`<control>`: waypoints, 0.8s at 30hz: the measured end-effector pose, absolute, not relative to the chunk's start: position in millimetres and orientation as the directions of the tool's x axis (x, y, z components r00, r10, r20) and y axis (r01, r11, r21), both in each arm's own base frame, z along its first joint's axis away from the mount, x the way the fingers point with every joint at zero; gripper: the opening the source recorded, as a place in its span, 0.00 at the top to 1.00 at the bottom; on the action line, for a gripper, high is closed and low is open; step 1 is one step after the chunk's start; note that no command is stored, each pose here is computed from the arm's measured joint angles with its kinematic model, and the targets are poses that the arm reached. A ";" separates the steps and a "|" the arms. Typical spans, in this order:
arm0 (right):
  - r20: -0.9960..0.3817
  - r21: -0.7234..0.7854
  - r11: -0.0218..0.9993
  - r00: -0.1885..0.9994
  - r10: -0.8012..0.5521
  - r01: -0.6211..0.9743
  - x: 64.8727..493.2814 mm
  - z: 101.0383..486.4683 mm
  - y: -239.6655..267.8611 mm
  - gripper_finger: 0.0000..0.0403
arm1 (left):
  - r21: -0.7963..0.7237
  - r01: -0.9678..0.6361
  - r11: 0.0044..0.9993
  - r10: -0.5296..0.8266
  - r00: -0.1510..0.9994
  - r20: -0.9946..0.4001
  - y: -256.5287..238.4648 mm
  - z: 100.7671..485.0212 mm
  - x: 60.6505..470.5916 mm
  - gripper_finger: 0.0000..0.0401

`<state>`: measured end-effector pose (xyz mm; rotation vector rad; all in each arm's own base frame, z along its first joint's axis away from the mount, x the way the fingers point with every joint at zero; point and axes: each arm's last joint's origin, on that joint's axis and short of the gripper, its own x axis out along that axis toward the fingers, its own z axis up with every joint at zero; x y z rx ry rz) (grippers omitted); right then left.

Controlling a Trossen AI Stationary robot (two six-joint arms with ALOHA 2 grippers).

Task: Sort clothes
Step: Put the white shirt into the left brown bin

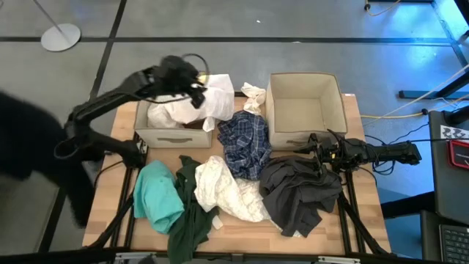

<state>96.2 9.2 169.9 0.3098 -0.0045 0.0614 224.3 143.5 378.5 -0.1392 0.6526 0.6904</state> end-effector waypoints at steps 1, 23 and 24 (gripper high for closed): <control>0.014 0.305 0.951 0.998 0.060 -0.061 96.2 170.0 9.2 0.48 | 0.122 -0.619 0.776 0.546 0.563 -0.621 146.0 370.9 233.1 0.50; 0.010 0.302 0.951 0.998 0.058 -0.059 96.2 169.6 9.2 0.48 | 0.470 -0.470 0.747 0.628 0.267 -0.731 168.5 304.9 281.1 0.51; 0.010 0.302 0.952 0.998 0.058 -0.059 96.2 169.6 9.2 0.48 | 0.484 -0.466 0.741 0.635 0.249 -0.732 168.3 304.4 280.0 0.53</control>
